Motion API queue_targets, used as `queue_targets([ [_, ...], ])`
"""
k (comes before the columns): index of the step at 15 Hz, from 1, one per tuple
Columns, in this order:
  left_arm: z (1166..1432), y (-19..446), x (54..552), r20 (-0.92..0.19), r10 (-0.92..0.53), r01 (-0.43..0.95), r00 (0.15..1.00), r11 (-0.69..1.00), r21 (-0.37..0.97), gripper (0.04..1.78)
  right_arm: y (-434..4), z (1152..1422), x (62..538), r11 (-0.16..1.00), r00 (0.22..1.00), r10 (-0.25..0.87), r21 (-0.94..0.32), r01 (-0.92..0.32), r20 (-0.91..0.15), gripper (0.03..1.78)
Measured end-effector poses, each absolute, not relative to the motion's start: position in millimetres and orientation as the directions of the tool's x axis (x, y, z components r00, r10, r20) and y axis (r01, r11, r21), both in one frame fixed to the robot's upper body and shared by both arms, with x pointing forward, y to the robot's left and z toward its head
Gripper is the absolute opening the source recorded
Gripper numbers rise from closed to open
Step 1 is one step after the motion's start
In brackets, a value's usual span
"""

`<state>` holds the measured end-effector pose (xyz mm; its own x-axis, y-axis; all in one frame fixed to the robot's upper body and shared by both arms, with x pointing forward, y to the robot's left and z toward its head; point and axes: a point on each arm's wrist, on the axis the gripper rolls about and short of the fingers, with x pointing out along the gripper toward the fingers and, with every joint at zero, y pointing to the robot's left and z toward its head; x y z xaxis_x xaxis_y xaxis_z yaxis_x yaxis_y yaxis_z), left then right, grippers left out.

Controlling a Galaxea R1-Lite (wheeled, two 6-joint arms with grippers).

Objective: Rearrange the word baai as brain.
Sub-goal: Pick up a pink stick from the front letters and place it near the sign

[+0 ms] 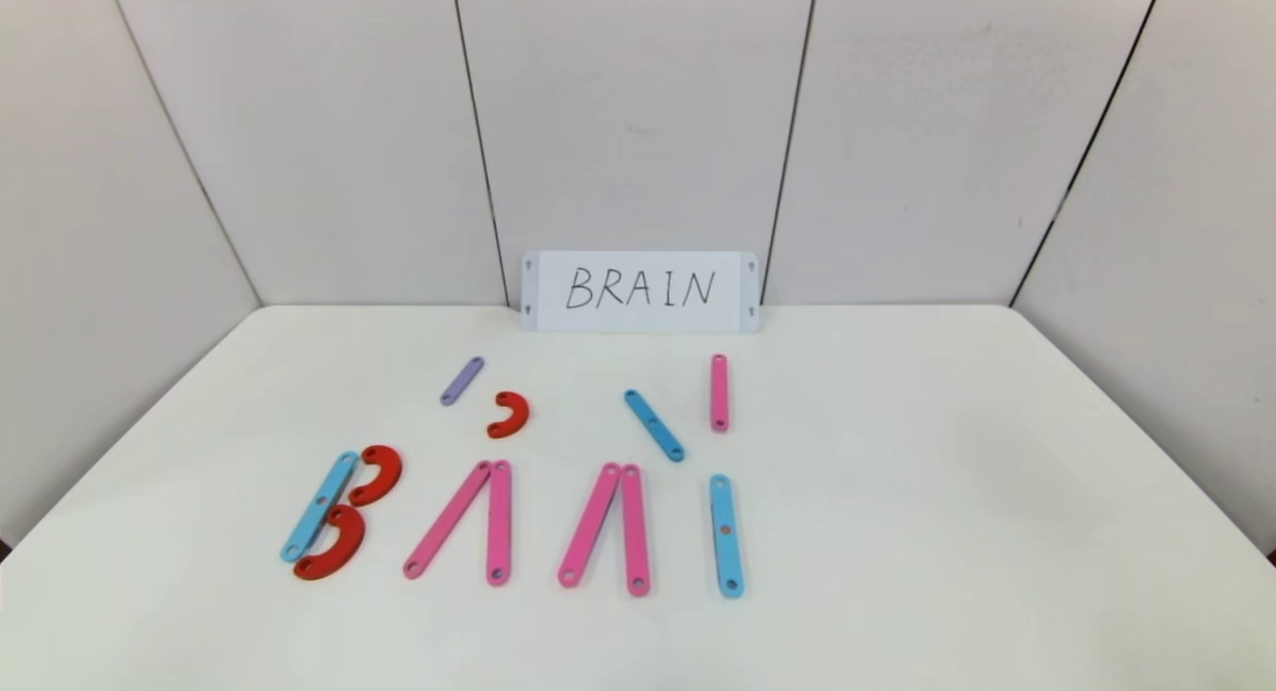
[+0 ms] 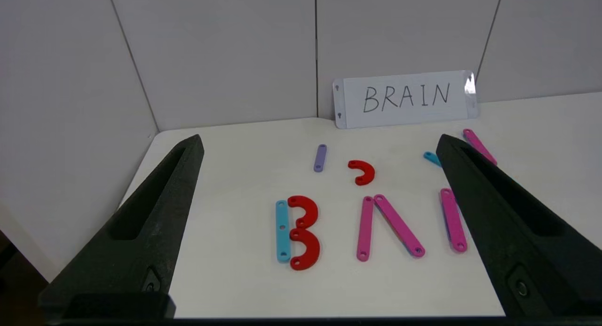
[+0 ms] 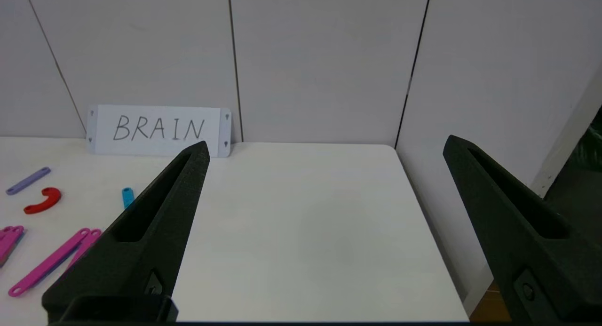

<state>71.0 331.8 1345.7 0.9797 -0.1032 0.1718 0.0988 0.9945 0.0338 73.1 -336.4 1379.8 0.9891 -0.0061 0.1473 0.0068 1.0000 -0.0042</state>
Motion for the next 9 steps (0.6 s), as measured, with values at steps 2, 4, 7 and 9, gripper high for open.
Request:
queue_targets([
  [2, 1366, 332, 87, 0.171, -0.105, 0.101, 0.980, 0.994, 0.034, 1.74, -336, 1400, 85, 1.000, 0.990, -0.005, -0.004, 0.006, 0.140, 1.74],
  [4, 1385, 331, 105, 0.156, -0.109, 0.105, 0.982, 0.994, 0.033, 1.74, -337, 1418, 101, 1.000, 0.992, -0.005, -0.004, 0.005, 0.125, 1.74],
  [7, 1404, 331, 135, 0.104, -0.110, 0.108, 0.988, 0.994, 0.028, 1.74, -337, 1440, 133, 1.000, 0.996, -0.003, -0.004, 0.004, 0.086, 1.74],
  [9, 1411, 330, 158, 0.065, -0.113, 0.111, 0.992, 0.993, 0.024, 1.74, -337, 1450, 157, 1.000, 0.998, -0.002, -0.005, 0.002, 0.055, 1.74],
])
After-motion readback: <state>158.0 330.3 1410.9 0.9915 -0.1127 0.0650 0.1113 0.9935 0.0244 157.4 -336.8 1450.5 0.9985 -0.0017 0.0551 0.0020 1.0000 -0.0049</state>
